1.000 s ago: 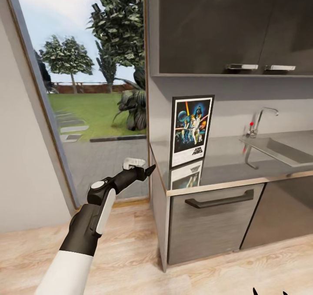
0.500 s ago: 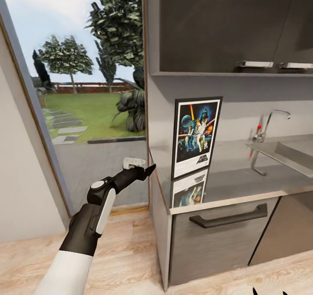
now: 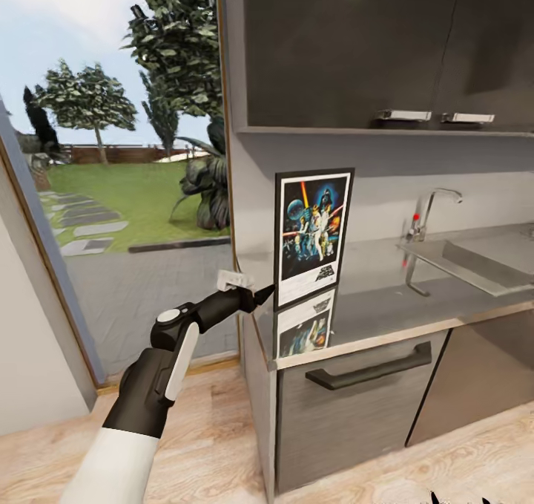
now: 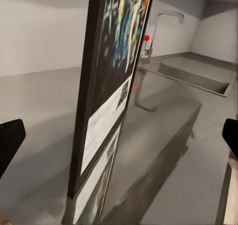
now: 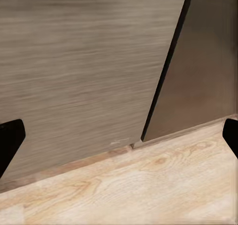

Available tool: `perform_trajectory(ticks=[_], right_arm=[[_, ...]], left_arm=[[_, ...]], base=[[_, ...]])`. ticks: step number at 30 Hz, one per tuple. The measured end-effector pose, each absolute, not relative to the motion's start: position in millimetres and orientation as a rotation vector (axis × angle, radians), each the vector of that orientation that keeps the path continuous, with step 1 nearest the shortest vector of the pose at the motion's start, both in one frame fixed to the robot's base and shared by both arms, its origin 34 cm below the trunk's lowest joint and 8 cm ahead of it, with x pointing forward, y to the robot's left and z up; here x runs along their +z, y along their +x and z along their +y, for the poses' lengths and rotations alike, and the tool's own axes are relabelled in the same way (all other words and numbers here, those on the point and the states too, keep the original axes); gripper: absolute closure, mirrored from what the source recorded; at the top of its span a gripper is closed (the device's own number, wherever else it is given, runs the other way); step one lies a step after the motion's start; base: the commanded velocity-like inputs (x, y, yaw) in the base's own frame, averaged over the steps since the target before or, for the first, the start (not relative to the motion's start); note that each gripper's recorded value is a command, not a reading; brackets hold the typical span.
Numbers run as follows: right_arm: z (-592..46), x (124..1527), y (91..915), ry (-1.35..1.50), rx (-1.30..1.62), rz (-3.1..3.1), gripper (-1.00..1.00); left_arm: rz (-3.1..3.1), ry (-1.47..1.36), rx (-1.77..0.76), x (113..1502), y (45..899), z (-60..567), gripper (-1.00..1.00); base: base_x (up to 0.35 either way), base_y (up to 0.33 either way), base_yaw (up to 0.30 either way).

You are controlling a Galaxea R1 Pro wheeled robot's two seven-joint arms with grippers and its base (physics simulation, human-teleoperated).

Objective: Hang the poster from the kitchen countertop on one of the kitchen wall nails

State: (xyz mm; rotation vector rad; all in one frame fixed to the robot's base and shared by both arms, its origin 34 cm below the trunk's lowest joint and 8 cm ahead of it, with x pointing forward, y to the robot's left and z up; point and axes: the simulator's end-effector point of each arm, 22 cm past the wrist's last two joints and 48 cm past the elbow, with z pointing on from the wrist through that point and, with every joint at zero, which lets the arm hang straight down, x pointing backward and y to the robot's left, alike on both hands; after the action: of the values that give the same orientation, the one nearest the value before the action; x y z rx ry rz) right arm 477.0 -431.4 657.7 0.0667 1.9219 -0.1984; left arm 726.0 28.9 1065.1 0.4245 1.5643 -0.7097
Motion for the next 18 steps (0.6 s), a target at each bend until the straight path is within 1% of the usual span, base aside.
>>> perform_trajectory(ticks=[2, 7, 18], right_arm=[[-431.5, 658.0, 477.0, 0.067, -0.199, 1.921, -1.0], [-431.6, 657.9, 476.7, 0.067, -0.2, 1.922, -1.0], [-431.2, 655.9, 475.8, 0.066, -0.199, 1.927, -1.0]], left_arm=[[1.564, 0.426, -0.709, 1065.5, 725.6, 28.7, -1.0], [1.573, 0.428, -0.708, 1062.6, 725.4, 26.6, -1.0], [1.596, 0.433, -0.725, 1059.7, 733.9, 11.4, -1.0]], base=[[0.125, 0.0, -0.06], [0.267, 0.0, -0.015], [0.028, 0.0, -0.001]])
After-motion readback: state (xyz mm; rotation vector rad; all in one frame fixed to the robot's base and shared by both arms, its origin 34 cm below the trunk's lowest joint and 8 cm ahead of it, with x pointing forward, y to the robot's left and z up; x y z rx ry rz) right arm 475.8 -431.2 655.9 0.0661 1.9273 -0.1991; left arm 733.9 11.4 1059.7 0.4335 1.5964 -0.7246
